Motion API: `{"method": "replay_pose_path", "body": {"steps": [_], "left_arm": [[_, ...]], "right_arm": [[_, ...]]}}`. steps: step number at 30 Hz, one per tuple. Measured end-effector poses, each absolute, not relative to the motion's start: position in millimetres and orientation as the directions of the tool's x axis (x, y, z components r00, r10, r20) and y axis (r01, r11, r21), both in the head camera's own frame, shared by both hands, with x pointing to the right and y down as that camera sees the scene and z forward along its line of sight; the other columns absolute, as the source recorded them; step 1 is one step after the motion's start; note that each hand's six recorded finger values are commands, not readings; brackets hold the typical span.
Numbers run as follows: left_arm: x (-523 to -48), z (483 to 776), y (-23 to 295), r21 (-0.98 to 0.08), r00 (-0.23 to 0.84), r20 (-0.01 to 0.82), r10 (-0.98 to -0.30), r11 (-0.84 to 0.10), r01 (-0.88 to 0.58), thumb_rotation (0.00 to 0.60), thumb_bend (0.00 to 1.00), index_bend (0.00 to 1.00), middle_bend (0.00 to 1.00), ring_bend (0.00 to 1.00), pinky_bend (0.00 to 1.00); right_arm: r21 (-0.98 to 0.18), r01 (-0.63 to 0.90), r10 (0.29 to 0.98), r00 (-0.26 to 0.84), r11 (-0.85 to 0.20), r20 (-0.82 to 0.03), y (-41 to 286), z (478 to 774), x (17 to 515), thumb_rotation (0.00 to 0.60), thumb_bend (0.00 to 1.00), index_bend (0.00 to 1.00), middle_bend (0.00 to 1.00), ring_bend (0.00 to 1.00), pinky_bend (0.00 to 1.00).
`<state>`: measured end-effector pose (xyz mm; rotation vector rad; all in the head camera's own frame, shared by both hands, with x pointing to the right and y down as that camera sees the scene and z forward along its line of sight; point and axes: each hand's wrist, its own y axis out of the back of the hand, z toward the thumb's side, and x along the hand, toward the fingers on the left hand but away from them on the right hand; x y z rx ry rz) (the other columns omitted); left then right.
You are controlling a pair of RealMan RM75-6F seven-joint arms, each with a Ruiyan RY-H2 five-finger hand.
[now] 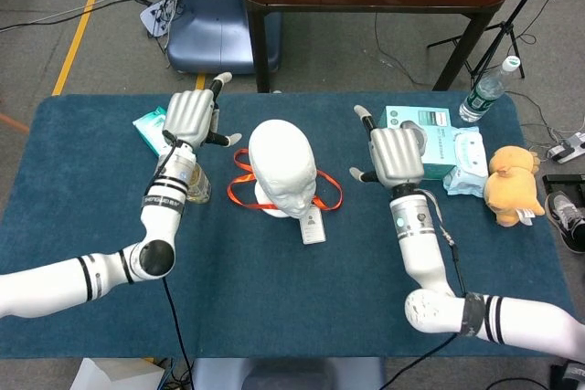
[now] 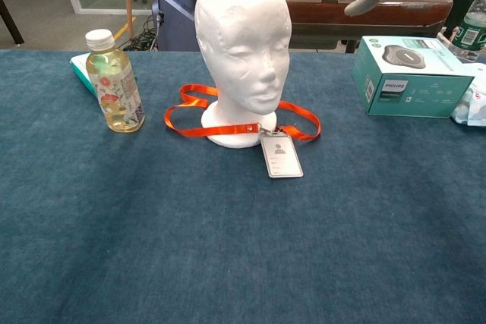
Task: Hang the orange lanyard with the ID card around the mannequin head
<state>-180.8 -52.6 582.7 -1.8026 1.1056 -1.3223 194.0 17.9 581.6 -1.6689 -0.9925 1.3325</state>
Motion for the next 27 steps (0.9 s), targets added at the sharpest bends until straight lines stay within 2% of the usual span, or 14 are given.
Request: {"method": "replay_pose_path", "body": {"steps": [3,13,18,27], "left_arm": [[-189,572,-42,-0.859,0.165,0.415,-0.895,-0.445,-0.254,0.408,0.12,0.0,0.7,0.76,0.93],[-247,547,-24,-0.877,0.128,0.389,-0.912,-0.41,-0.251,0.4,0.12,0.0,0.54,0.56,0.84],[-273,545,-22,-0.879,0.094,0.393,-0.915,-0.404,-0.253,0.363,0.12,0.0,0.46,0.47,0.79],[-319,554,-5,-0.872,0.045,0.413,-0.909,-0.41,-0.268,0.354,0.12,0.03,0.4,0.4,0.68]], "right_arm": [[-0.911,0.084,0.906,0.171,-0.404,-0.386,31,573,207,0.6,0.01,0.2,0.68,0.67,0.84],[-0.904,0.019,0.884,0.222,-0.426,-0.412,70,551,246,0.6,0.01,0.25,0.57,0.57,0.78],[-0.886,-0.022,0.86,0.232,-0.463,-0.455,90,550,262,0.6,0.02,0.25,0.52,0.52,0.76],[-0.84,-0.095,0.801,0.262,-0.534,-0.539,120,558,283,0.6,0.03,0.25,0.46,0.47,0.72]]}}
